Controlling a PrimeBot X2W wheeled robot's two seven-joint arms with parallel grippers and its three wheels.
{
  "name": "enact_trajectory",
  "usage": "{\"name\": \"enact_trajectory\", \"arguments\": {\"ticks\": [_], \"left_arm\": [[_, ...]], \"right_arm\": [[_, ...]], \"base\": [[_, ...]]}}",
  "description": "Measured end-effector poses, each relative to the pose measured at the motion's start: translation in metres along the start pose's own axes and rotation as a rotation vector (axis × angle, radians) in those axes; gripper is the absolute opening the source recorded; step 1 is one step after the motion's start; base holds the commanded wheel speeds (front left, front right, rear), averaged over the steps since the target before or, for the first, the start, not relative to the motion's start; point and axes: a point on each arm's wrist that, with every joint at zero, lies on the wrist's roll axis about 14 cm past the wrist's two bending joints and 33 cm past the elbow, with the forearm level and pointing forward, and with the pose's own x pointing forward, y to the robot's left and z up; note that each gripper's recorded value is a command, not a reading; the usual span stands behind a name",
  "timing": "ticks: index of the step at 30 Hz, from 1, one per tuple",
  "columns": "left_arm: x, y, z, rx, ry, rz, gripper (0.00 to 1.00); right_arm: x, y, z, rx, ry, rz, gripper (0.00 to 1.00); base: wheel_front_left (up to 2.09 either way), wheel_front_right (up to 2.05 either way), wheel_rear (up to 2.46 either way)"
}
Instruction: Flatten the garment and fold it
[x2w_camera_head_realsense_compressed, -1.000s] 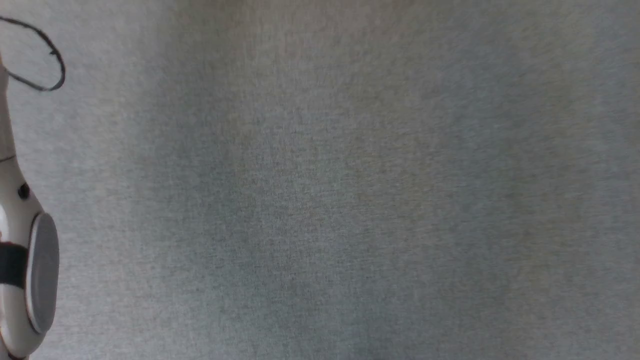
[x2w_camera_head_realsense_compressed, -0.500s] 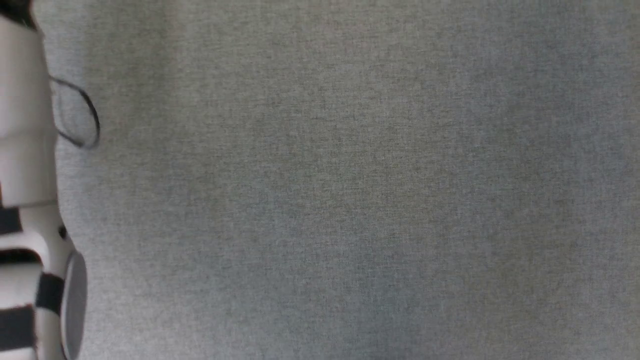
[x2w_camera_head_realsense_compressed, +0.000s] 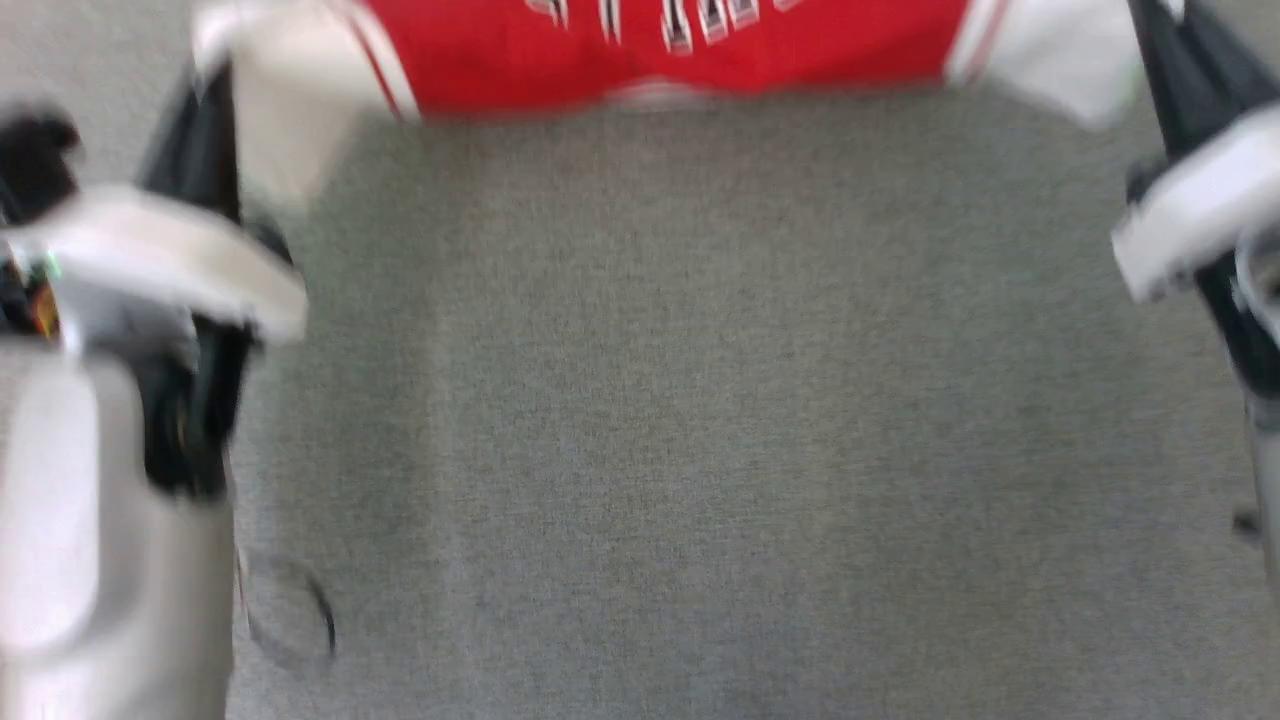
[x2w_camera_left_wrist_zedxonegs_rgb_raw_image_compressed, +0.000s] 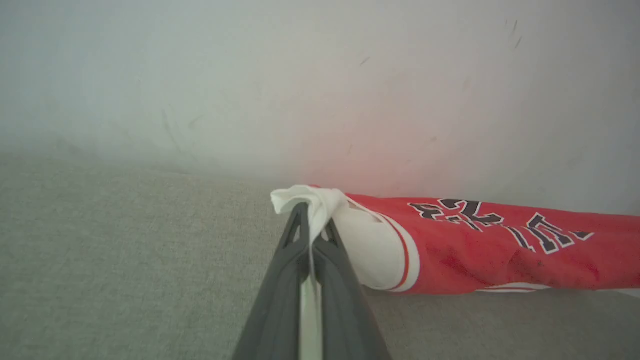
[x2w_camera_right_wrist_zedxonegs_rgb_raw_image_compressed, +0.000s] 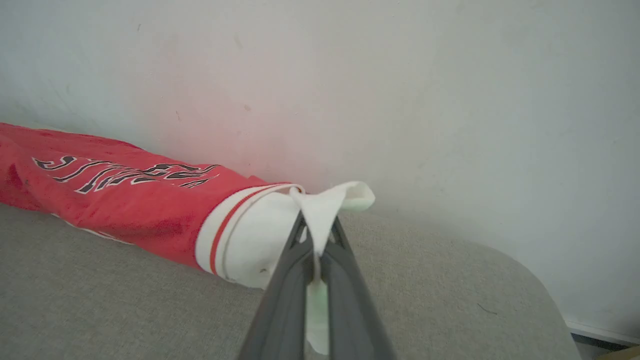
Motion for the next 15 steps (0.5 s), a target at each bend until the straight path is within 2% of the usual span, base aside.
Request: {"name": "enact_trajectory", "arguments": {"ticks": [4, 9, 15], "left_arm": [[-0.045, 0.002, -0.01, -0.033, 0.064, 0.032, 0.0], [-0.1, 0.011, -0.031, -0.047, 0.153, 0.091, 0.0], [-0.159, 0.002, -0.064, -0.078, 0.314, 0.075, 0.0]], "right_arm": [[-0.047, -0.004, -0.001, 0.052, 0.015, -0.053, 0.0], [-0.097, 0.008, -0.021, 0.14, 0.078, -0.087, 0.0], [-0.149, 0.007, -0.044, 0.179, 0.161, -0.141, 0.0]], "base": [[0.0, 0.0, 0.0], [0.0, 0.0, 0.0], [0.0, 0.0, 0.0]]}}
